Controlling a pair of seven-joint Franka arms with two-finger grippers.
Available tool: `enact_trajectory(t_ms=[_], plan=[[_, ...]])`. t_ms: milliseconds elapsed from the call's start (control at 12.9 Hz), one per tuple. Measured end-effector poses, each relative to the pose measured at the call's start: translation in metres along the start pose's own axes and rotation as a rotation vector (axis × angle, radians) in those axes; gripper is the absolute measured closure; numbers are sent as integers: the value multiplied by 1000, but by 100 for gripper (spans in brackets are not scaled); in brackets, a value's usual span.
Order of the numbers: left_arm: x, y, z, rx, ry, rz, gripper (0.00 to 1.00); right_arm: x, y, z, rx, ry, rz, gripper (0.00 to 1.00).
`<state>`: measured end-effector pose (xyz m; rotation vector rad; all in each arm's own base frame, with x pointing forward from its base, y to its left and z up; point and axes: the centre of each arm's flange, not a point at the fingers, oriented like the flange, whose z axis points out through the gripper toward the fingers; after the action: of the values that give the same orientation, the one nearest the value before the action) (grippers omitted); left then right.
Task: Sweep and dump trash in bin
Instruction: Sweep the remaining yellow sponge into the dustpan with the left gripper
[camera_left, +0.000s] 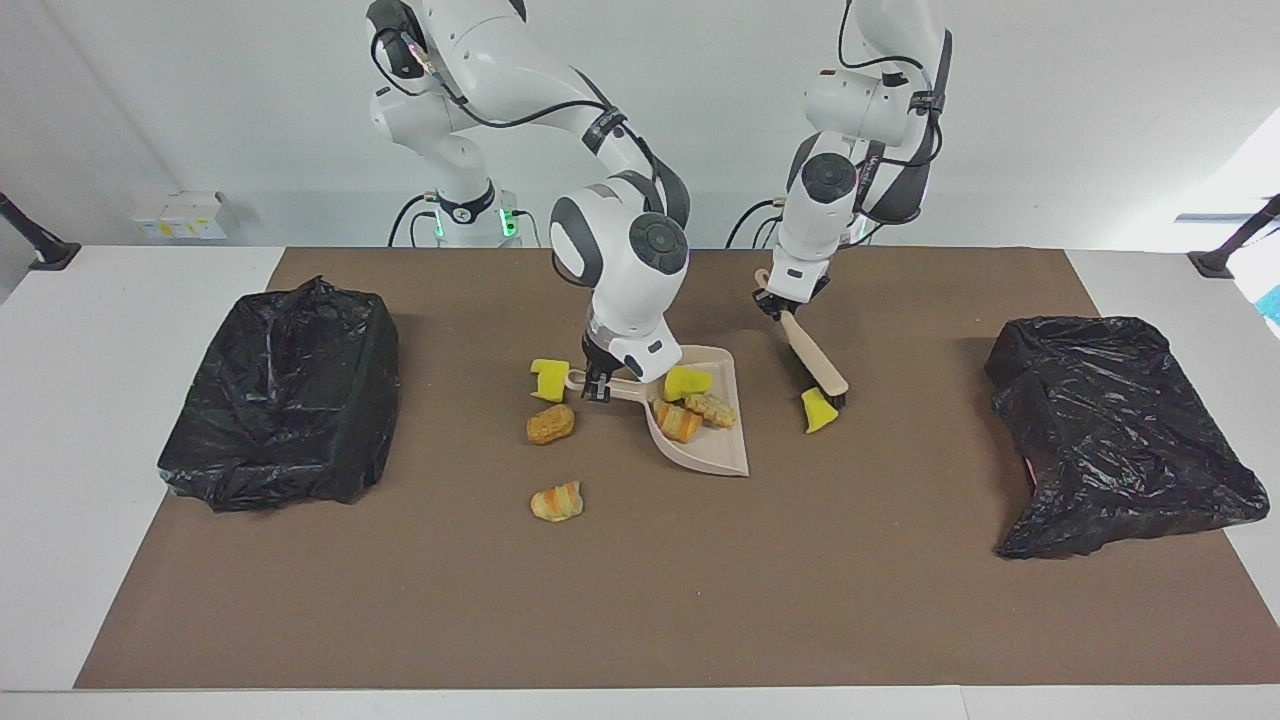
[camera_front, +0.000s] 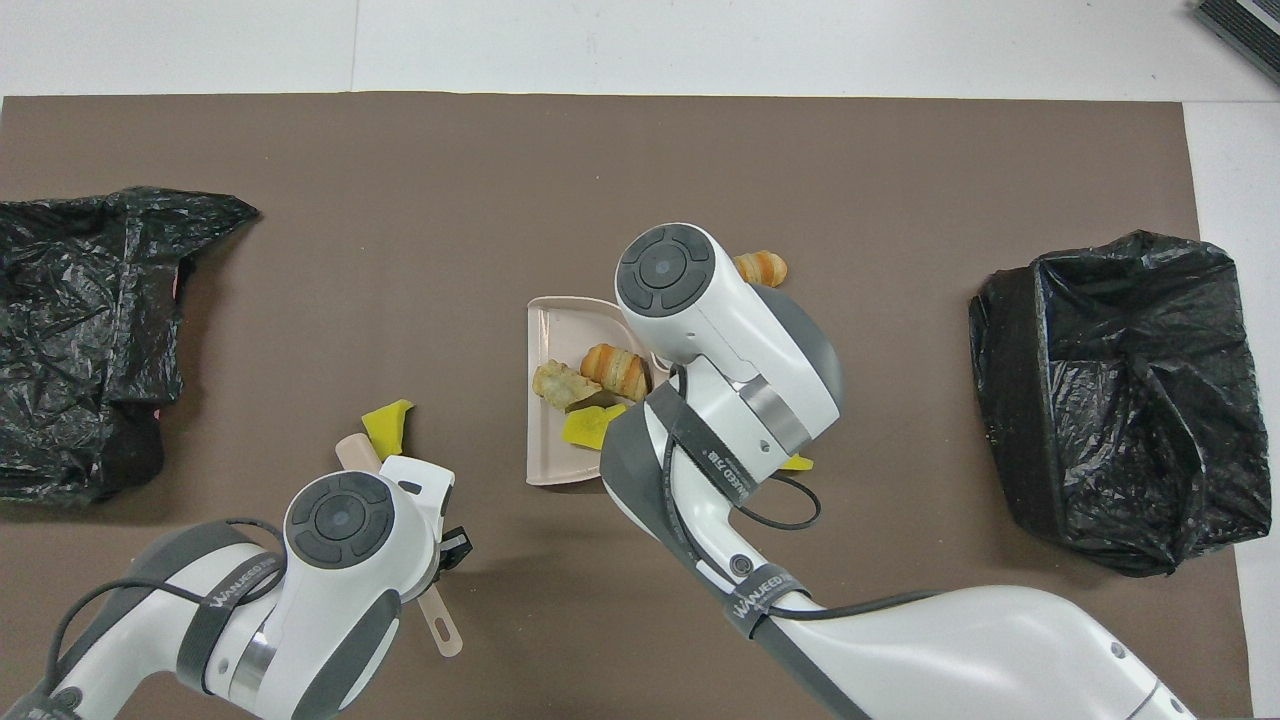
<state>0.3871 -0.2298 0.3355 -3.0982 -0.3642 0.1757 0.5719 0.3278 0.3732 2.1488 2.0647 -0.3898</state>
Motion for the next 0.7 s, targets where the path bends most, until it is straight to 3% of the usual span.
enact_trajectory(t_ms=[232, 541, 696], plan=[[11, 23, -5, -85, -3, 133, 74, 0, 0, 0, -1, 1, 0, 67], [-33, 82, -15, -111, 17, 310, 74, 0, 0, 0, -2, 1, 0, 67], [-40, 92, -19, -113, 26, 420, 74, 0, 0, 0, -2, 1, 0, 67]])
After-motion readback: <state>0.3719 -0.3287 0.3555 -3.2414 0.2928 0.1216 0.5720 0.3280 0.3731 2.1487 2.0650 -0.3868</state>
